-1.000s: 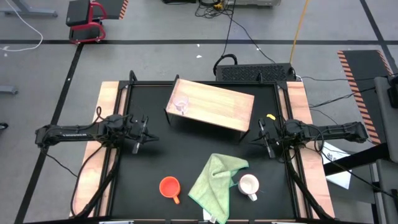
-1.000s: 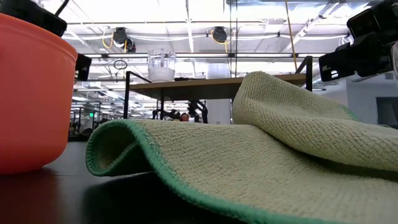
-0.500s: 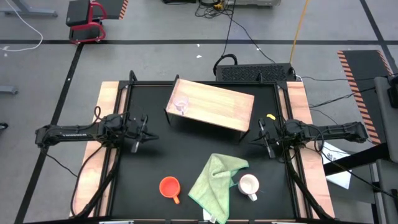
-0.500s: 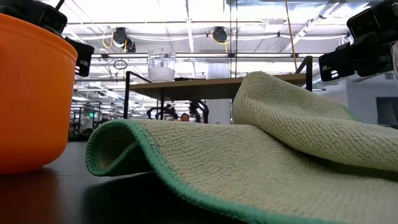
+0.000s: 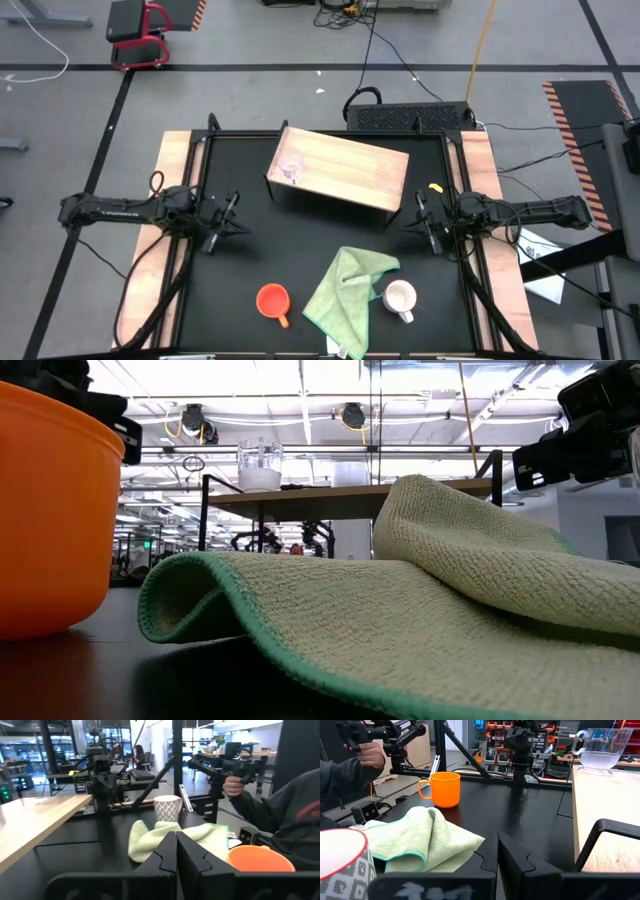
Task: Stack small to large cups/mugs on shelf
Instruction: Put the orange mug on the shelf
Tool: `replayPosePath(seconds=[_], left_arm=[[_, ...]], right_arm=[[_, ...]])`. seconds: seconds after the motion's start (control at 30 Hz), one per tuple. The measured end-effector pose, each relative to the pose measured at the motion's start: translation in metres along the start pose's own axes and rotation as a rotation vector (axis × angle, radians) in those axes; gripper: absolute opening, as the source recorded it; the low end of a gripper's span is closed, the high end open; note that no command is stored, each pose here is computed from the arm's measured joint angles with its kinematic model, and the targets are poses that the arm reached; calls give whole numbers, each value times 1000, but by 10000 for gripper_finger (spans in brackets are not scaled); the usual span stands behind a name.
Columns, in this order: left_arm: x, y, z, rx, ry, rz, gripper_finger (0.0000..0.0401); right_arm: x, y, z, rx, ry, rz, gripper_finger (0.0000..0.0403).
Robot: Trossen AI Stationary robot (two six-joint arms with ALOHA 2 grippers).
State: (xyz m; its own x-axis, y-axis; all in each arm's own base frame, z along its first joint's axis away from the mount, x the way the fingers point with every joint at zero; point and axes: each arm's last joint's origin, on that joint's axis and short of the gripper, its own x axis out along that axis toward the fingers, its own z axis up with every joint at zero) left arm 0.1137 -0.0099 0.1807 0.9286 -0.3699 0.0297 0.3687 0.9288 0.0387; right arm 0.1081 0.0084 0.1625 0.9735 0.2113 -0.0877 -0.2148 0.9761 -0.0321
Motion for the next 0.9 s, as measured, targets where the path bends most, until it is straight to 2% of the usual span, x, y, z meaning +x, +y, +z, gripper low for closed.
replayPosePath(seconds=[0.17, 0.5, 0.73, 0.9], left_arm=[[3, -3, -1, -4, 12, 20, 5], [17, -13, -6, -20, 44, -84, 3], [27, -21, -9, 20, 49, -162, 4], [32, -23, -16, -4, 104, -162, 4]], right_arm=[[0, 0, 0, 0, 0, 0, 0], [0, 0, 1, -1, -5, 0, 0], [0, 0, 1, 1, -8, -1, 0], [0, 0, 1, 1, -8, -1, 0]])
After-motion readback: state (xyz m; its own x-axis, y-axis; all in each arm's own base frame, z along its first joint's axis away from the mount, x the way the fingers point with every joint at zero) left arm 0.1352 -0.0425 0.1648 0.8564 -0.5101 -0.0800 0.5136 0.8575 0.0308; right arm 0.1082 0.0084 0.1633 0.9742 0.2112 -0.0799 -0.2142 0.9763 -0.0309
